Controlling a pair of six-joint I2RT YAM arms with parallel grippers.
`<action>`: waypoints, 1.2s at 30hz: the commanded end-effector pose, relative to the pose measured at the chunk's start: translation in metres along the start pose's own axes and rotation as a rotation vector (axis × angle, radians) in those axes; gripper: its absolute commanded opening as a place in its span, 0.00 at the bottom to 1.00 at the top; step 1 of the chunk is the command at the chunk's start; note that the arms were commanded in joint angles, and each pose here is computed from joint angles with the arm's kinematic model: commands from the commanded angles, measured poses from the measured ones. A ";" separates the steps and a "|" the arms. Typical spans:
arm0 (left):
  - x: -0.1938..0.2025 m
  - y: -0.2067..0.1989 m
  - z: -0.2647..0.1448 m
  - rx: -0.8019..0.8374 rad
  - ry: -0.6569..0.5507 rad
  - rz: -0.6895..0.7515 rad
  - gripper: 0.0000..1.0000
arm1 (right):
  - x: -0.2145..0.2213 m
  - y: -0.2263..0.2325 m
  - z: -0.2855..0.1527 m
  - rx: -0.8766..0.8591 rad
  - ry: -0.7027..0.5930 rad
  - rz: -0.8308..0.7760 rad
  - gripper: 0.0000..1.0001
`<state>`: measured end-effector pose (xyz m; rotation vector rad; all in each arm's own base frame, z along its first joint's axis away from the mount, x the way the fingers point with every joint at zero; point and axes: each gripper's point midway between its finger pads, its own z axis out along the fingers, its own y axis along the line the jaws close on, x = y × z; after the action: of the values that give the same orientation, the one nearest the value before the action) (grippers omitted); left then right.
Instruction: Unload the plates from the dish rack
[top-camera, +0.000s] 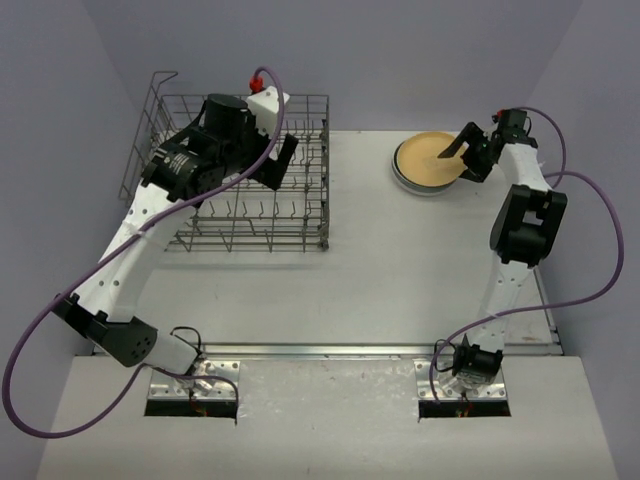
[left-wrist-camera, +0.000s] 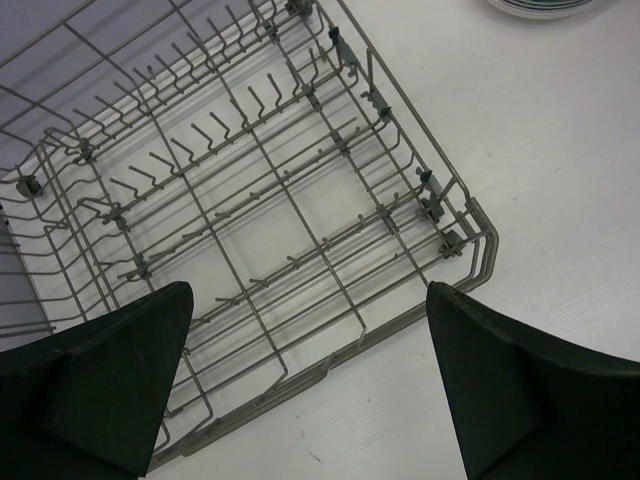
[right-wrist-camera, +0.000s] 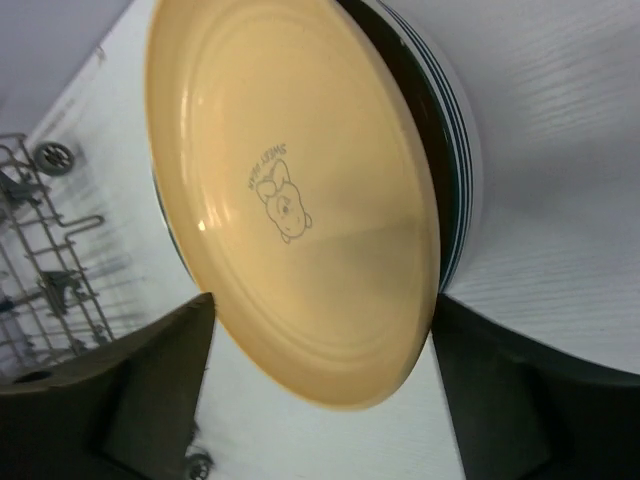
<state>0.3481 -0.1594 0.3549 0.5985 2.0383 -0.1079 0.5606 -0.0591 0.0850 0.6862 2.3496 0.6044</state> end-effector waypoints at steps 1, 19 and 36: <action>-0.015 0.004 -0.021 0.017 -0.082 -0.059 1.00 | -0.018 0.032 -0.021 0.010 -0.057 -0.116 0.92; 0.019 0.029 -0.053 -0.057 -0.129 -0.159 1.00 | 0.018 0.099 -0.147 0.128 -0.152 -0.623 0.99; 0.114 0.095 -0.076 -0.367 -0.191 -0.329 1.00 | 0.176 0.063 -0.282 -0.071 -0.368 -0.728 0.99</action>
<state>0.2849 -0.0329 0.2680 0.1232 2.0987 -0.0477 0.2787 0.0349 0.2617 -0.1370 2.0332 0.2667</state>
